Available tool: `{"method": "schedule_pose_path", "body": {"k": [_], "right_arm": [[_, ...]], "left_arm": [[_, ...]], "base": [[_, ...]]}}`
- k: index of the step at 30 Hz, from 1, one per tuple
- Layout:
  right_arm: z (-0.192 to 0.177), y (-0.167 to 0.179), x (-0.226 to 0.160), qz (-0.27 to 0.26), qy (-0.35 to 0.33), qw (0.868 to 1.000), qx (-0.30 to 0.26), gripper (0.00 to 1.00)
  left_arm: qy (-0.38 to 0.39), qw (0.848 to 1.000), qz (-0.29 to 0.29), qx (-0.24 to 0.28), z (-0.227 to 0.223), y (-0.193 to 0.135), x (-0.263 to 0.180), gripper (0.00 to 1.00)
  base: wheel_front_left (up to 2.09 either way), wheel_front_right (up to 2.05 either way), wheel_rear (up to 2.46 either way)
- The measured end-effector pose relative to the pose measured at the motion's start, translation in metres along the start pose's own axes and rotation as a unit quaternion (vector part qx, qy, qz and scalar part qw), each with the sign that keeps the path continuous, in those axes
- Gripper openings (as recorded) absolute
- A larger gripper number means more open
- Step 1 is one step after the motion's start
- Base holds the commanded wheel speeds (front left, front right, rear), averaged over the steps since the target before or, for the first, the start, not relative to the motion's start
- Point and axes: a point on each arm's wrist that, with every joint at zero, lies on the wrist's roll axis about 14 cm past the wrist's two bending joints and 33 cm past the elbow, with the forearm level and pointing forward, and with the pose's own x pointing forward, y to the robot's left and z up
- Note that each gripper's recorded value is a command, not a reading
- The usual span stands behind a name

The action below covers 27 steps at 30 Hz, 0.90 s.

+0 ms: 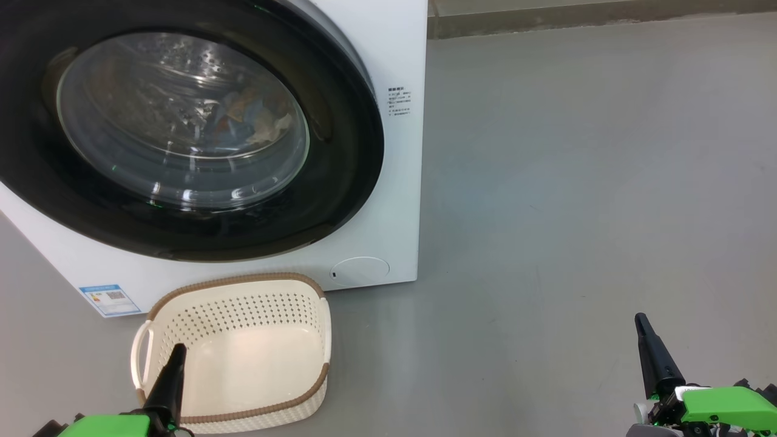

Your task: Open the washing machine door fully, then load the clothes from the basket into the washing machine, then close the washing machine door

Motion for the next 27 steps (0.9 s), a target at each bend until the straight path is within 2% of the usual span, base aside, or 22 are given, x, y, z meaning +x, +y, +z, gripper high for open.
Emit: {"method": "schedule_pose_path", "body": {"k": [27], "right_arm": [[0.0001, 0.0000, 0.0000, 0.000, 0.000, 1.000, 0.000, 0.00]], "left_arm": [[0.000, 1.000, 0.000, 0.000, 0.0000, 0.0001, 0.0000, 0.00]], "base": [[0.00, 0.00, 0.00]]}}
